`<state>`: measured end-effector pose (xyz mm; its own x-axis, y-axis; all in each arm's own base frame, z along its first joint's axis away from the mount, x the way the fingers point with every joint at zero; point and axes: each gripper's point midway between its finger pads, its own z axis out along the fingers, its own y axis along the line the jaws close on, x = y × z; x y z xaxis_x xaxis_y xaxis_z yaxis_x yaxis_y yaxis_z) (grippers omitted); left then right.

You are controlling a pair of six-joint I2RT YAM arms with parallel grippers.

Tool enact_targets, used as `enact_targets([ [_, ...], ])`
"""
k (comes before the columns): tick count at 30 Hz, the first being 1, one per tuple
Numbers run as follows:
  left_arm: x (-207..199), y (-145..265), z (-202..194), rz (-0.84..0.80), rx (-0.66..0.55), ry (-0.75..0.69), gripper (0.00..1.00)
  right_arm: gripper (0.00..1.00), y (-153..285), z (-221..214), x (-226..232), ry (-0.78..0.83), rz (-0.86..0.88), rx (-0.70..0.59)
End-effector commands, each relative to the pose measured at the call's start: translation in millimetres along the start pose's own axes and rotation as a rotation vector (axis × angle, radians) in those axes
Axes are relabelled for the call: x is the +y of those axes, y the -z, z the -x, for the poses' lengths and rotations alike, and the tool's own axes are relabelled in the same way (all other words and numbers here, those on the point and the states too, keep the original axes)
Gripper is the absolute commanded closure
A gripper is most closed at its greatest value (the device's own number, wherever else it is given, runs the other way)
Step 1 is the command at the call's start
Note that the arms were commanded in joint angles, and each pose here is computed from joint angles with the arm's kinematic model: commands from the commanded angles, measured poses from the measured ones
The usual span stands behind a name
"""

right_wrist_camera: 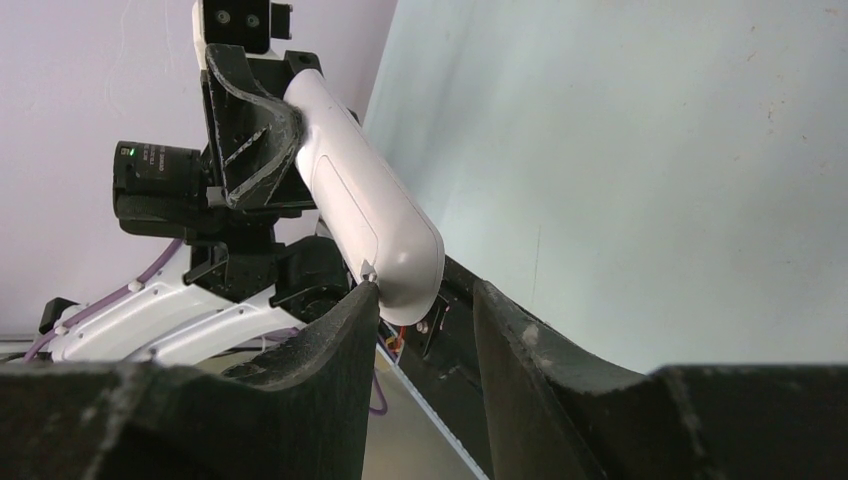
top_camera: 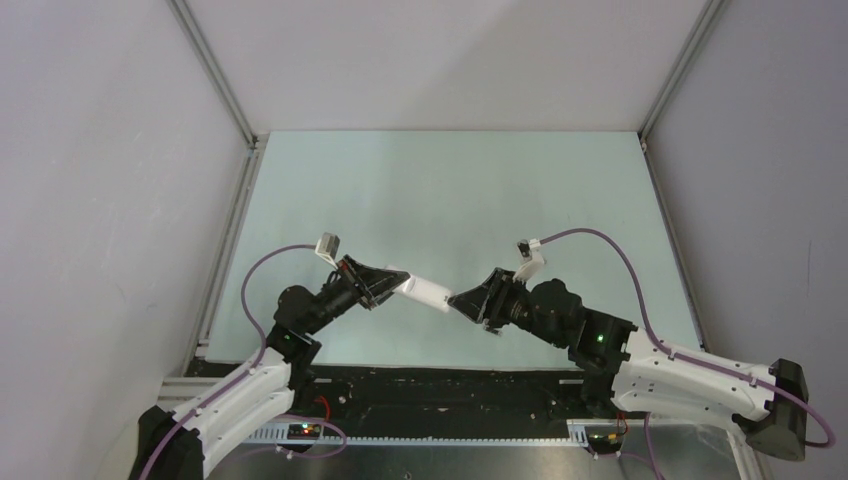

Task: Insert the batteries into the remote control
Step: Adjust the remote control.

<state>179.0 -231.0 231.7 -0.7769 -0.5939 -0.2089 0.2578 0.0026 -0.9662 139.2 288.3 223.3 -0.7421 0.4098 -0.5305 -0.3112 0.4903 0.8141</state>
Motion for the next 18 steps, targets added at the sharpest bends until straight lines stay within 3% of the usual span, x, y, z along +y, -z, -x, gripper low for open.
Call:
enact_targets([
  [1, -26.5, -2.4, 5.0, -0.082, -0.015, -0.024, 1.0, 0.56, -1.7, 6.8, 7.2, -0.015, 0.022, -0.028],
  [18, -27.0, -1.1, 4.6, -0.087, -0.016, -0.022, 1.0, 0.56, -4.1, 15.1, 8.2, -0.041, 0.02, -0.067],
])
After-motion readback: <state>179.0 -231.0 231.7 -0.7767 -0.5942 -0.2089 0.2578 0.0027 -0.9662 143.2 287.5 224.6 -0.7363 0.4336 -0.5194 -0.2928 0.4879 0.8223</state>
